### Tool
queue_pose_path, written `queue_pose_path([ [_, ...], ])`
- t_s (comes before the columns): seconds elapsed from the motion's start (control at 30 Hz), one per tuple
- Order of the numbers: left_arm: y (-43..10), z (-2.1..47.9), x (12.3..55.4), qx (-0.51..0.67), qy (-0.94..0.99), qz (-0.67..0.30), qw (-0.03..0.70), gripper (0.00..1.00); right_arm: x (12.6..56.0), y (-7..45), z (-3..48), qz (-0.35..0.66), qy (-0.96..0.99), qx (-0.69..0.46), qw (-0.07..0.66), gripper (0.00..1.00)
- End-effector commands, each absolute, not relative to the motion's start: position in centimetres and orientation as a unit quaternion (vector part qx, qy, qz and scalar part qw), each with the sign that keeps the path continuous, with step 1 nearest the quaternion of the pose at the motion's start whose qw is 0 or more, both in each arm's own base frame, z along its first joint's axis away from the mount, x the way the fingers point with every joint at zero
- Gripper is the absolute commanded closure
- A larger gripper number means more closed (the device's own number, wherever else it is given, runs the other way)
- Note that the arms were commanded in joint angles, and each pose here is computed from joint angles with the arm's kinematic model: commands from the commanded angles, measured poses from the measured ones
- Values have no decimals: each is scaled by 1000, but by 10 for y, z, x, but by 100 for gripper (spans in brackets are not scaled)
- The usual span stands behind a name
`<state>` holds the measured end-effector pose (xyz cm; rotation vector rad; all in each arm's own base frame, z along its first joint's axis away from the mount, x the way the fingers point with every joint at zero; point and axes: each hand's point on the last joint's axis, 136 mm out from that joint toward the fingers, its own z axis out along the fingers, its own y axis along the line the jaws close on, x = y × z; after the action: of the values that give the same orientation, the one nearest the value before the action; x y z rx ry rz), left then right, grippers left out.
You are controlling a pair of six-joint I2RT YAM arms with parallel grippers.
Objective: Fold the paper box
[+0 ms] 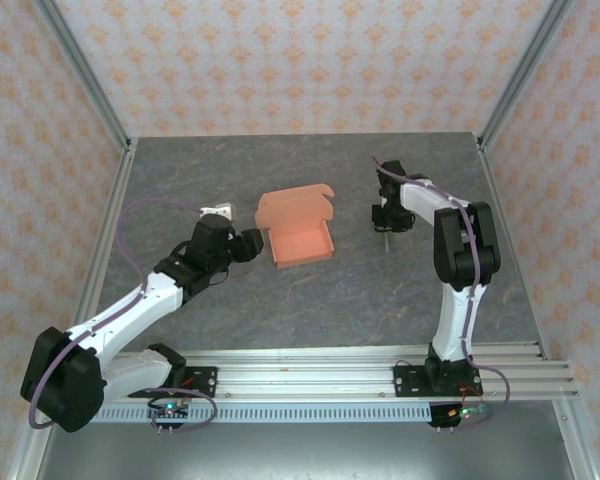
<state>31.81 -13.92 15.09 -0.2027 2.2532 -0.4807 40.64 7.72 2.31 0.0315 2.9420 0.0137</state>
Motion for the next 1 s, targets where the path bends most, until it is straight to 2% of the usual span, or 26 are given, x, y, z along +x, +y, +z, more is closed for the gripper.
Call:
queue_pose_path([
  [0.0, -136, 153, 319, -76, 893, -172, 409, 37, 392, 74, 44, 14, 992, 29, 118, 85],
  [0.17, -120, 137, 314, -90, 900, -134, 404, 37, 367, 102, 80, 90, 981, 28, 171, 85],
  [0.37, -112, 133, 312, -110, 899, -129, 405, 37, 345, 206, 141, 236, 934, 31, 266, 85],
  [0.5, -115, 136, 313, -107, 898, -136, 405, 37, 340, 262, 160, 283, 906, 62, 310, 85],
  [0.63, -114, 137, 311, -107, 898, -137, 405, 37, 347, 286, 163, 322, 875, 143, 333, 85],
  [0.97, -106, 145, 302, -108, 891, -132, 422, 37, 355, 313, 117, 298, 859, 253, 330, 85],
])
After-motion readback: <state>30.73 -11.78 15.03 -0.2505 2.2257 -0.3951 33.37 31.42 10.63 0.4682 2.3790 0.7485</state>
